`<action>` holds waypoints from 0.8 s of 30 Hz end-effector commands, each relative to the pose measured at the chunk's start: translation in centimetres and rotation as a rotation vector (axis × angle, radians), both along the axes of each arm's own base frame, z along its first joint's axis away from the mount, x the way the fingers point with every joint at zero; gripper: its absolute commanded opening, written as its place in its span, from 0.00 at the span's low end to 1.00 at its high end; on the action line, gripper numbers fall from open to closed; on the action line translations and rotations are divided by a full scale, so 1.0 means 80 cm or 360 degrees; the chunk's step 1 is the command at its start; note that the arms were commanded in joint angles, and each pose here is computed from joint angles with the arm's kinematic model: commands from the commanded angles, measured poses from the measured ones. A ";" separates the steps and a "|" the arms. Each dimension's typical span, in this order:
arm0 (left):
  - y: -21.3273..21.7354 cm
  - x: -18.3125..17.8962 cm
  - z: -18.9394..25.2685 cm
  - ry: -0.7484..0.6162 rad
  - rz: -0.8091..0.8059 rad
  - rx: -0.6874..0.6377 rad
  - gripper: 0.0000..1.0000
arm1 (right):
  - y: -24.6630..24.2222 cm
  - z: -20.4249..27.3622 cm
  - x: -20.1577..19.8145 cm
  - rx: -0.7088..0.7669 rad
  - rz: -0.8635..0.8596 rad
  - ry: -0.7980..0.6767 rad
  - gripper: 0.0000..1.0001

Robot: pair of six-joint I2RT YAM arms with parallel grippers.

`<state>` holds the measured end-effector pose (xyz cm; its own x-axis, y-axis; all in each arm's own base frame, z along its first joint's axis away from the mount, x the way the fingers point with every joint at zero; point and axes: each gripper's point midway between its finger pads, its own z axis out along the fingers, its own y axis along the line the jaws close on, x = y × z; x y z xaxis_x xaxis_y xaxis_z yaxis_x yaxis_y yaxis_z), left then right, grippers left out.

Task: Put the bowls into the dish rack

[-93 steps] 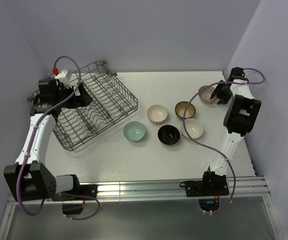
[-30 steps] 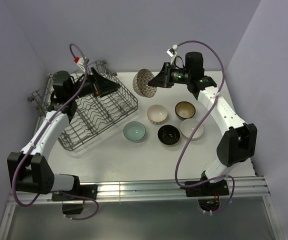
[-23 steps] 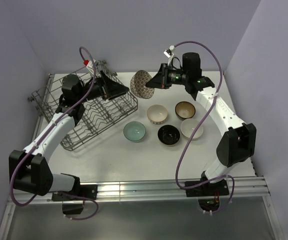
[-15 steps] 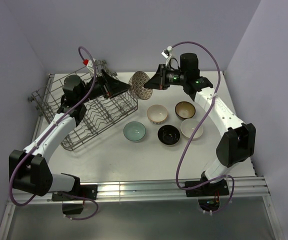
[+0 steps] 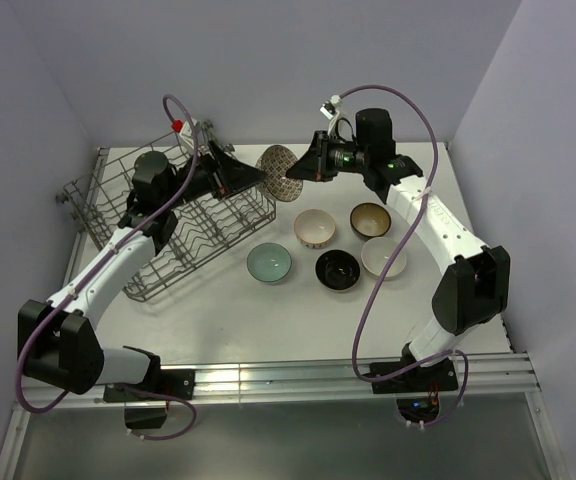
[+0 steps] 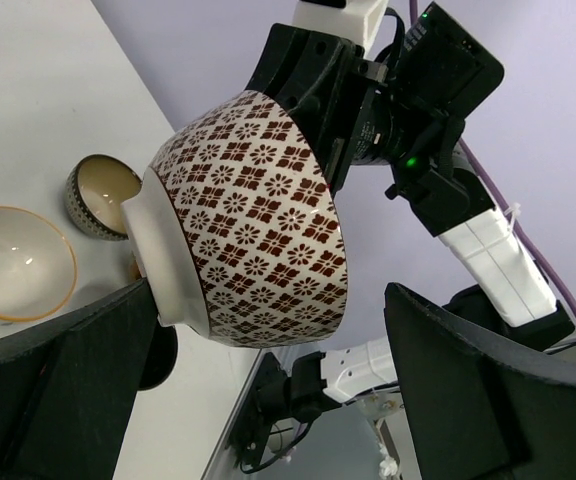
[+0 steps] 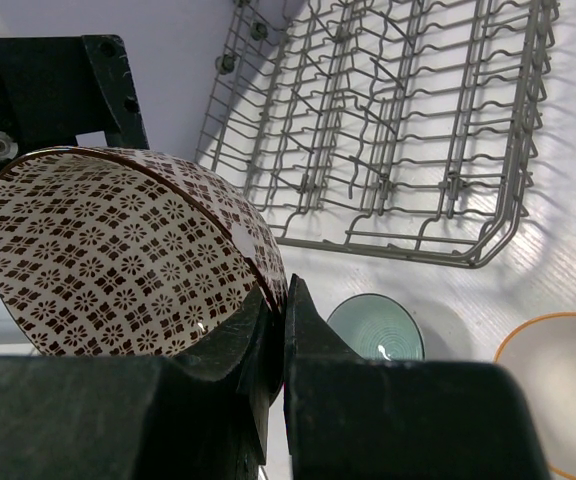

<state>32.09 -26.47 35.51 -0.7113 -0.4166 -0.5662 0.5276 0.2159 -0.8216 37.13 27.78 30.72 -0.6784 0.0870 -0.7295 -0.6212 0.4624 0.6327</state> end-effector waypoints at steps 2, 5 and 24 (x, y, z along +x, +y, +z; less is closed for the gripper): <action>-0.003 -0.016 0.026 -0.0139 -0.0015 0.0013 0.99 | 0.003 0.038 -0.006 0.0013 -0.0014 -0.0181 0.00; -0.002 -0.016 0.025 -0.0138 -0.0012 0.0027 0.99 | 0.003 0.036 -0.005 0.0009 -0.0018 -0.0177 0.00; -0.016 -0.003 0.000 -0.0097 -0.0052 0.0129 0.85 | 0.014 0.015 -0.005 -0.0026 0.0012 -0.0118 0.00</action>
